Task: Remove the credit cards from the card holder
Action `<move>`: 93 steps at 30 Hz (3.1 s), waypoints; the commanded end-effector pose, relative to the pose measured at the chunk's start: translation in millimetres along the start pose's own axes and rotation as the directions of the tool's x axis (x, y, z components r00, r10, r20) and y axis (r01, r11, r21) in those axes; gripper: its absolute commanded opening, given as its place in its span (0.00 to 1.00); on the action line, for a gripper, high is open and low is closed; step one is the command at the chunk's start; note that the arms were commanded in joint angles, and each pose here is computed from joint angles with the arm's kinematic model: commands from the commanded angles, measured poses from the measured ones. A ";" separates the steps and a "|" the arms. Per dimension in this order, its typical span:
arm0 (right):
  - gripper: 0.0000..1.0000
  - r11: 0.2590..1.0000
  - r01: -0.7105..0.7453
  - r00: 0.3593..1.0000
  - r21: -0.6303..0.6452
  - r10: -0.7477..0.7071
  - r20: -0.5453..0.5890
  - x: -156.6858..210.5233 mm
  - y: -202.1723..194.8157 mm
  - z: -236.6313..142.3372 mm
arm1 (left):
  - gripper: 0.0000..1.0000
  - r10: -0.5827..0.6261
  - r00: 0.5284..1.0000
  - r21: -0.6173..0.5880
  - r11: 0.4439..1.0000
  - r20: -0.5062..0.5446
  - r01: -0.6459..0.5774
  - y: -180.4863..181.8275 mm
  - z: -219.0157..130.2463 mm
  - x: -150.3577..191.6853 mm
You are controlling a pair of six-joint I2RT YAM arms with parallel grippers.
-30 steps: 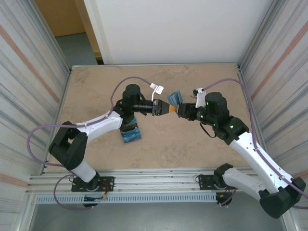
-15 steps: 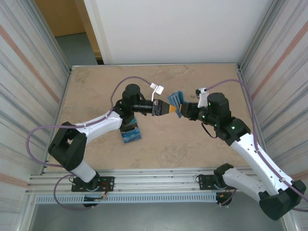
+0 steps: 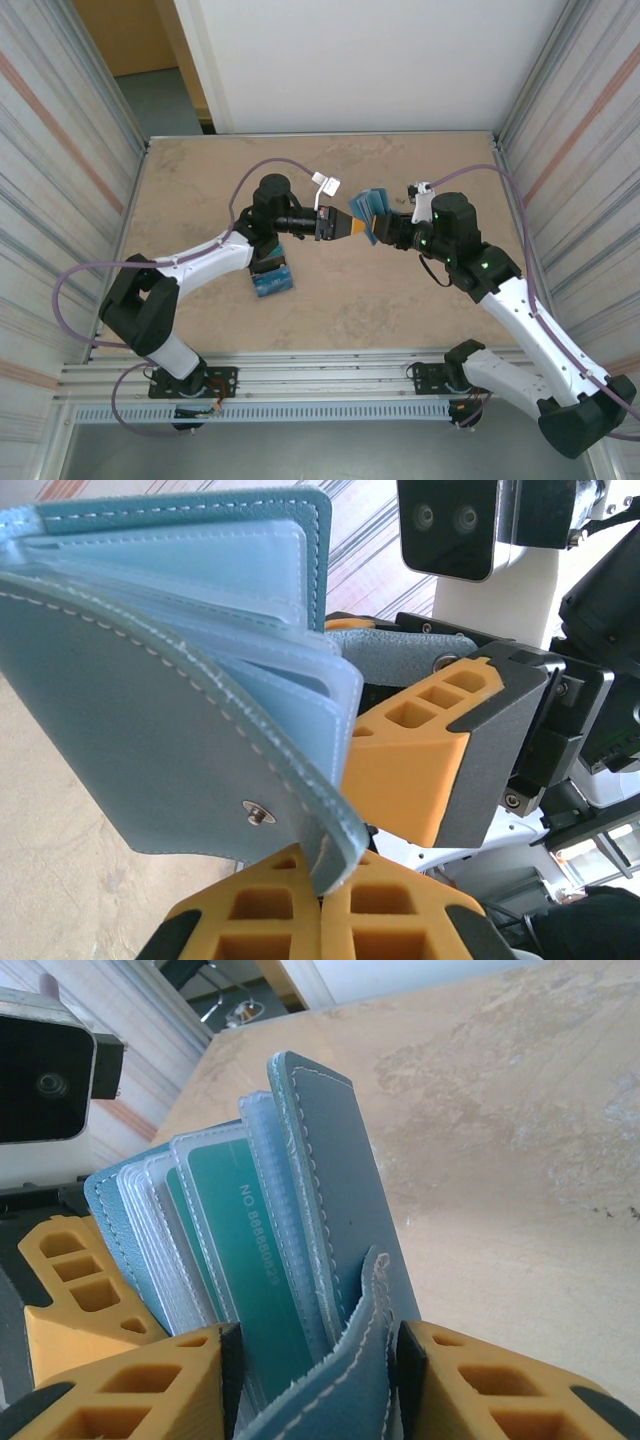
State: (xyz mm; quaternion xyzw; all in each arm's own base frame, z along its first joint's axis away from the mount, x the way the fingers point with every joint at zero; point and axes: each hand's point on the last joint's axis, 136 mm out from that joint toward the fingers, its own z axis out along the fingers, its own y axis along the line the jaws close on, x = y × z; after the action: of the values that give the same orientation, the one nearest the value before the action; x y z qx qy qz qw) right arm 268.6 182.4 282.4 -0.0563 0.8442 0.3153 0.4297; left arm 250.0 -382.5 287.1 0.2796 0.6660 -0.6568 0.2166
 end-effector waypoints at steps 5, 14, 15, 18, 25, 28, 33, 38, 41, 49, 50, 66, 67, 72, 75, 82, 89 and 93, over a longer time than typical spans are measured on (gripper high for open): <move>0.24 1.000 0.017 1.000 0.021 -0.016 -0.009 1.4 -5.8 4.5 | 0.00 0.134 0.991 0.100 0.986 0.024 -0.135 -47.3 -0.4 -19.0; 0.00 1.000 0.023 0.999 -0.001 -0.023 0.027 -8.1 2.3 -6.7 | 0.05 0.080 0.996 0.029 0.996 0.031 -0.081 -25.8 1.2 -15.7; 0.00 1.000 0.021 0.999 -0.003 -0.021 0.030 -8.5 2.6 -7.6 | 0.07 0.077 0.997 0.024 0.997 0.032 -0.078 -24.5 1.4 -16.0; 0.00 0.999 0.023 0.999 -0.021 -0.023 0.033 -8.3 6.3 -9.1 | 0.16 0.070 0.997 0.015 0.997 0.034 -0.070 -20.4 3.0 -17.1; 0.00 0.998 0.039 0.999 -0.039 -0.038 0.028 -7.3 13.2 -8.0 | 0.54 0.055 0.998 0.017 0.998 0.039 -0.055 -16.3 8.0 -21.1; 0.00 0.998 0.046 0.998 -0.040 -0.045 0.032 -7.9 15.8 -8.0 | 0.58 0.054 0.998 0.022 0.998 0.040 -0.055 -15.8 10.3 -22.3; 0.00 0.997 0.064 0.997 -0.041 -0.062 0.049 -11.0 21.4 -11.7 | 0.68 0.039 0.999 -0.009 0.999 0.039 -0.038 -7.0 11.8 -20.3; 0.00 0.997 0.077 0.994 -0.028 -0.075 0.081 -17.2 23.8 -21.7 | 0.75 0.039 0.999 -0.069 0.997 0.030 -0.037 2.7 11.0 -15.2; 0.00 0.996 0.081 0.992 -0.027 -0.078 0.095 -20.4 25.1 -26.8 | 0.76 0.056 0.998 -0.103 0.993 0.019 -0.054 5.2 11.5 -12.8; 0.00 0.995 0.088 0.990 -0.051 -0.082 0.112 -23.9 32.9 -31.4 | 0.76 0.114 0.993 -0.191 0.975 0.008 -0.110 10.6 11.0 -11.3; 0.00 0.995 0.089 0.990 -0.053 -0.083 0.115 -24.7 33.4 -31.9 | 0.73 0.120 0.993 -0.197 0.973 0.008 -0.116 10.5 10.3 -10.9; 0.15 0.996 0.083 0.993 -0.016 -0.081 0.085 -19.0 16.3 -28.3 | 0.09 0.160 0.987 -0.215 0.964 -0.001 -0.157 -2.7 -2.0 -12.0; 0.24 0.996 0.083 0.994 -0.023 -0.081 0.080 -18.1 15.5 -27.3 | 0.08 0.160 0.987 -0.210 0.965 -0.003 -0.157 -4.5 -3.8 -13.5; 0.58 0.994 0.107 0.994 -0.039 -0.105 0.034 -8.9 11.1 -18.8 | 0.02 0.137 0.990 -0.195 0.971 -0.017 -0.138 -11.4 -13.3 -18.0; 0.66 0.985 0.146 0.989 -0.091 -0.146 0.001 -0.2 17.6 -13.8 | 0.02 0.110 0.993 -0.184 0.976 -0.051 -0.118 -14.4 -16.2 -16.0; 0.65 0.967 0.211 0.977 -0.145 -0.214 -0.003 12.0 21.0 -11.8 | 0.02 0.073 0.990 -0.118 0.989 -0.122 -0.087 -25.5 -20.5 -11.1; 0.53 0.976 0.170 0.985 -0.139 -0.173 -0.010 13.1 15.7 -5.4 | 0.07 0.088 0.985 -0.046 0.994 -0.152 -0.096 -39.7 -19.9 -7.6; 0.49 0.967 0.118 0.992 -0.225 -0.123 -0.010 13.5 26.3 -0.9 | 0.11 0.079 0.985 -0.030 0.996 -0.151 -0.084 -39.6 -18.7 -7.1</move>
State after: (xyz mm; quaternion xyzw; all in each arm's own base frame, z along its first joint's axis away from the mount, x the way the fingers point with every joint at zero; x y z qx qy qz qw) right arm 249.1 196.5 280.2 -0.1634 0.8171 0.3427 0.4339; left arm 244.6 -364.6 291.6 0.3169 0.7213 -0.5862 0.1889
